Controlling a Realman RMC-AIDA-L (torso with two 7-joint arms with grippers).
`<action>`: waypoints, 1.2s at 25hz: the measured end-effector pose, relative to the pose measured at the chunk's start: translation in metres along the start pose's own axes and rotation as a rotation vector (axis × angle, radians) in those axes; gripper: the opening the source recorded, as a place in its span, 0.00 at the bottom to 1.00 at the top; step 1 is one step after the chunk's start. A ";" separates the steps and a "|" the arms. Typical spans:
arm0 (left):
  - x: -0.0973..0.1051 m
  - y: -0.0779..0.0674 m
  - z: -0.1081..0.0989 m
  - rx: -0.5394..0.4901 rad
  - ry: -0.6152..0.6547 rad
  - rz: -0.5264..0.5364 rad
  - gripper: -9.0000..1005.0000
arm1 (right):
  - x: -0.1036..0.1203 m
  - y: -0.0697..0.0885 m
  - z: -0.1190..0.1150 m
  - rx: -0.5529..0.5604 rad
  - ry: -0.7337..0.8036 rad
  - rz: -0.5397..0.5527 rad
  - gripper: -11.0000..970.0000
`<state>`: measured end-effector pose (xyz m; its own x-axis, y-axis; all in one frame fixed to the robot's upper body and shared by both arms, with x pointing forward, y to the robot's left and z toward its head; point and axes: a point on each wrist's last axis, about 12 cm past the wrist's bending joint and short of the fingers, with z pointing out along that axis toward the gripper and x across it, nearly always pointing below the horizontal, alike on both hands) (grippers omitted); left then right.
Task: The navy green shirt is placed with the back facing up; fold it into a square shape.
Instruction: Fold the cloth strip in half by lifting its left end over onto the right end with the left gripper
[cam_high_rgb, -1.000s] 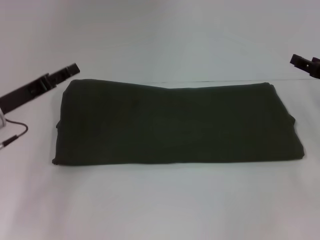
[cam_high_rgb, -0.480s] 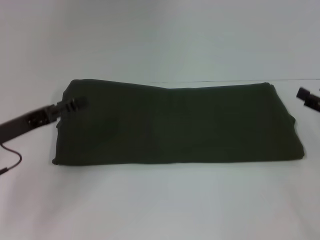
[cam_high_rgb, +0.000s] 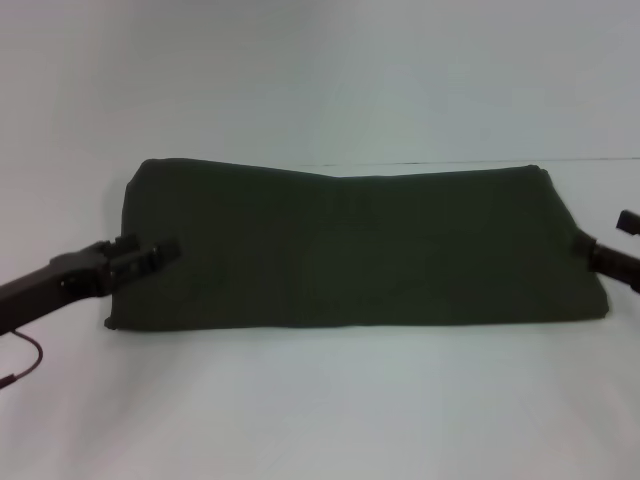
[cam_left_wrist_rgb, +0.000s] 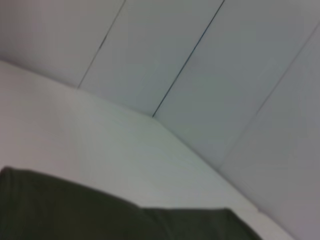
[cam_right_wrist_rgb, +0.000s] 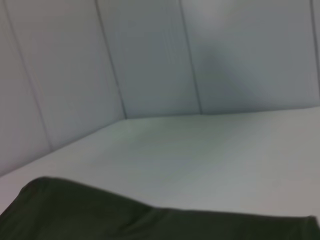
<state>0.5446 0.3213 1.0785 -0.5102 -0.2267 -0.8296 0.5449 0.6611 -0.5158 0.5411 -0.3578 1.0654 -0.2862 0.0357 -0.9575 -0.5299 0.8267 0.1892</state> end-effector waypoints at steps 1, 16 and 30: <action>0.002 0.000 0.000 0.000 0.012 0.007 0.95 | 0.002 0.002 0.001 -0.010 0.009 -0.010 0.98; 0.023 -0.009 0.008 0.044 0.070 0.167 0.95 | 0.015 0.013 0.003 -0.060 0.048 -0.097 0.98; -0.014 -0.001 0.002 0.004 0.105 -0.500 0.94 | 0.014 0.013 0.001 -0.070 0.044 -0.094 0.98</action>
<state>0.5529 0.3223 1.0899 -0.7732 -0.4412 -0.4556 0.2199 0.4874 -0.8451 0.5310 -0.3458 1.0539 -0.2668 -0.0659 -0.9615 -0.6099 0.7841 0.1155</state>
